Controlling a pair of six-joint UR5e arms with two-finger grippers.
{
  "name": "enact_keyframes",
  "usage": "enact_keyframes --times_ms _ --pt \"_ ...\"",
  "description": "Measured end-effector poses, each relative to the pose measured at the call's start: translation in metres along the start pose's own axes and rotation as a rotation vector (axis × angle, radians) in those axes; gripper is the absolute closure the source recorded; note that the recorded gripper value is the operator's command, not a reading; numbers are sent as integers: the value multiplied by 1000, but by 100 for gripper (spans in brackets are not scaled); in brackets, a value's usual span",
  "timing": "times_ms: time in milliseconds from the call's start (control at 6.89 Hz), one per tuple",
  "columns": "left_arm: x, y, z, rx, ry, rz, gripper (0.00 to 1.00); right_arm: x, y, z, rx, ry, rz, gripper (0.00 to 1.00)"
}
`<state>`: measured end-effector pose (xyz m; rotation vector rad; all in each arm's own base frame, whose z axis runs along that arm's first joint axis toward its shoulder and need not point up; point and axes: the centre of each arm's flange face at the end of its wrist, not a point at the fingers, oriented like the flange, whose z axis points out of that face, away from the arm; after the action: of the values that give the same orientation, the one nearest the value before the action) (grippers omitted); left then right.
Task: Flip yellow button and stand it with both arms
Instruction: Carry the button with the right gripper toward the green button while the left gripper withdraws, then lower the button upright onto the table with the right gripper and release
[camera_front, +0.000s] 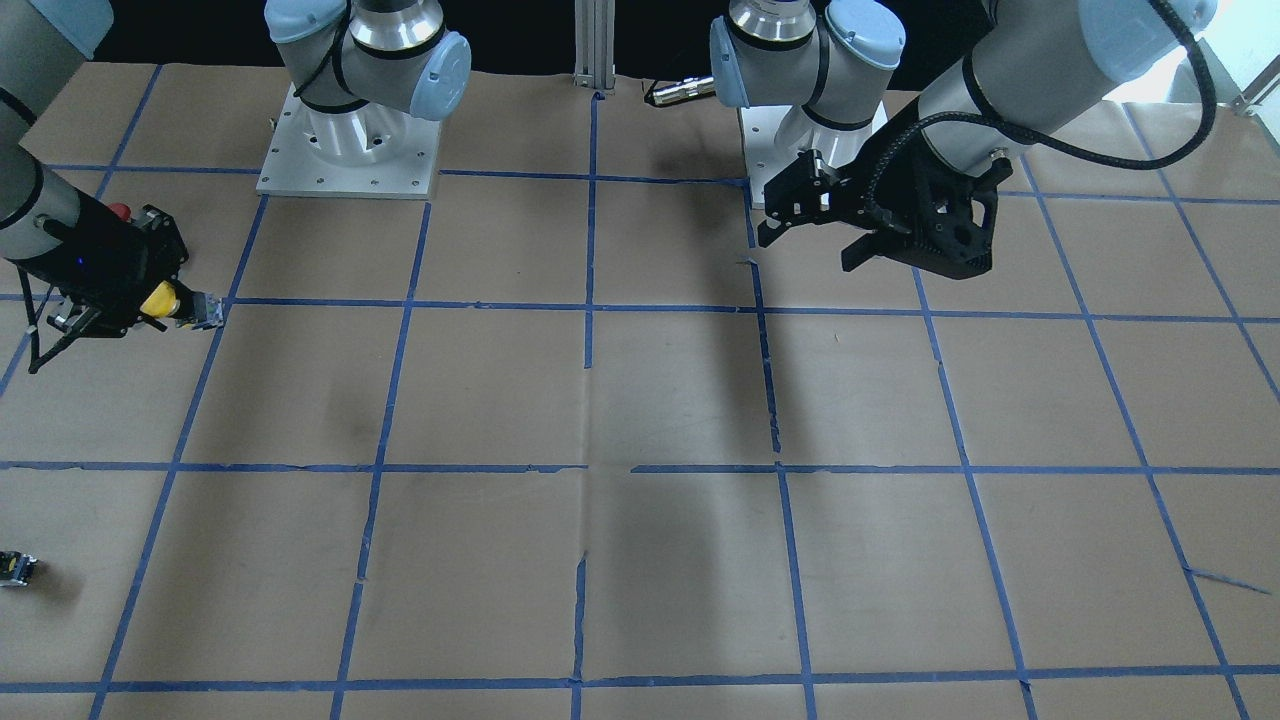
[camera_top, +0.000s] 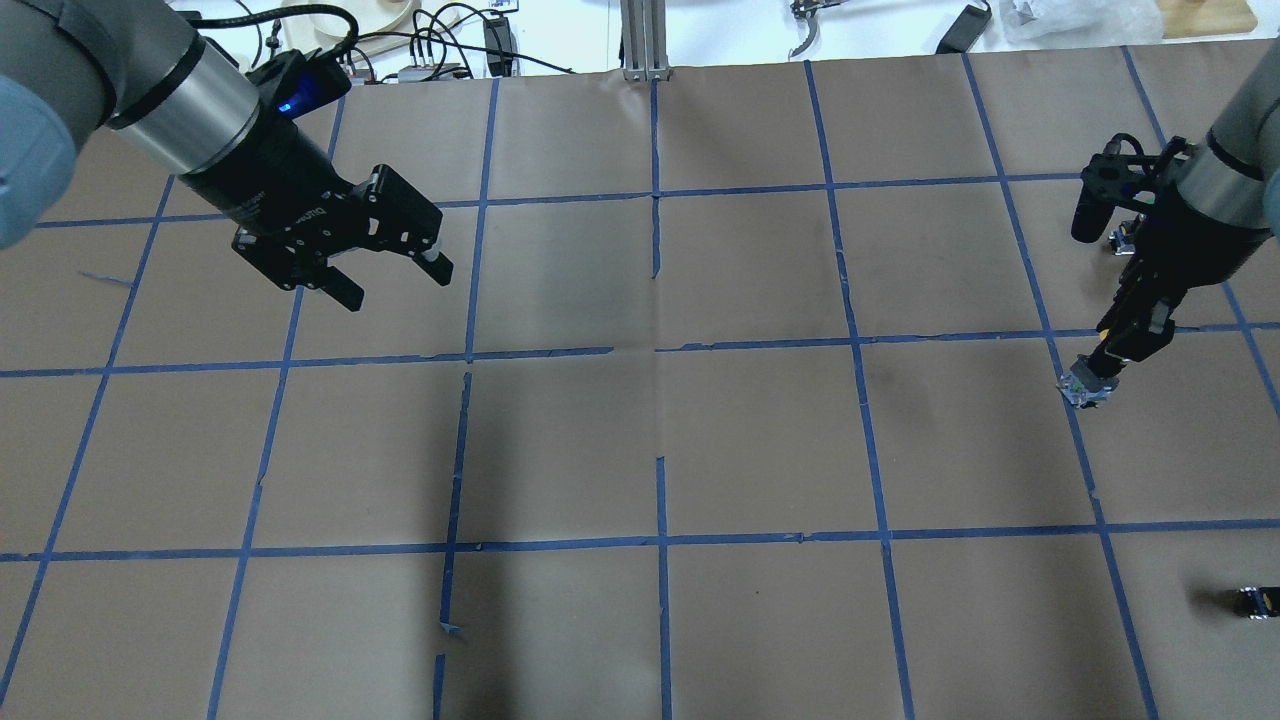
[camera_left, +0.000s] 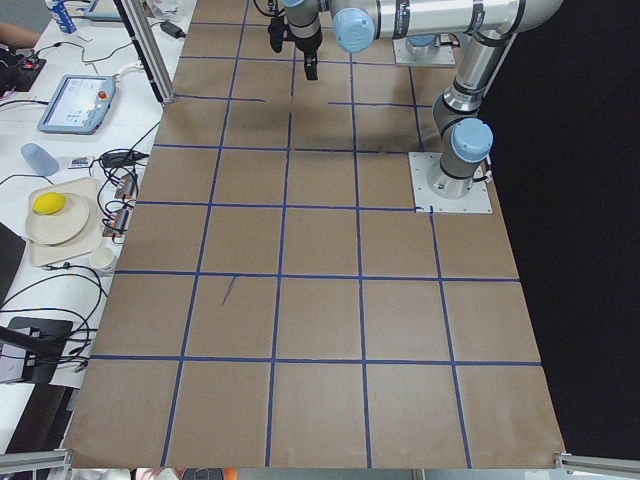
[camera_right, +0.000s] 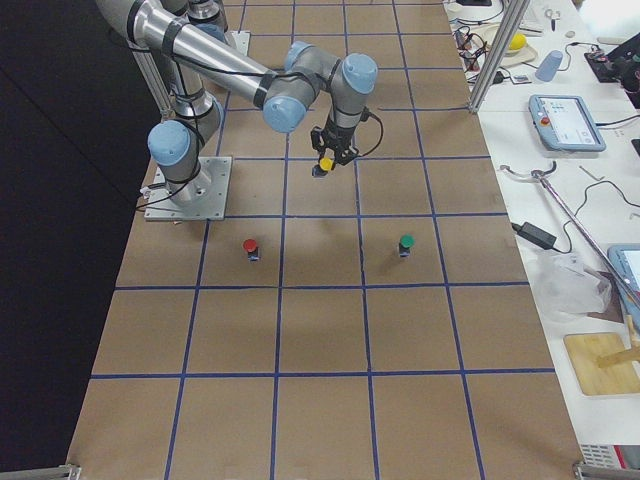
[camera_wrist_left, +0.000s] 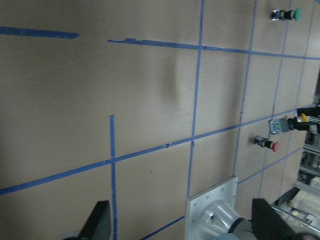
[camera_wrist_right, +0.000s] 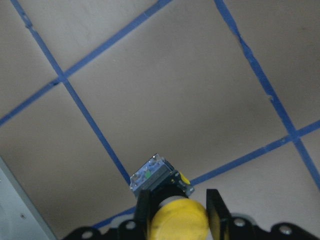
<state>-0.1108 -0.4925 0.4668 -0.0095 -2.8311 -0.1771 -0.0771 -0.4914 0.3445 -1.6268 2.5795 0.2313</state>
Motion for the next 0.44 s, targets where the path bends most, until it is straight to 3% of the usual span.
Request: enact_keyframes --times_ms 435 --pt "12 3 -23 61 -188 -106 0 59 75 26 -46 107 -250 66"
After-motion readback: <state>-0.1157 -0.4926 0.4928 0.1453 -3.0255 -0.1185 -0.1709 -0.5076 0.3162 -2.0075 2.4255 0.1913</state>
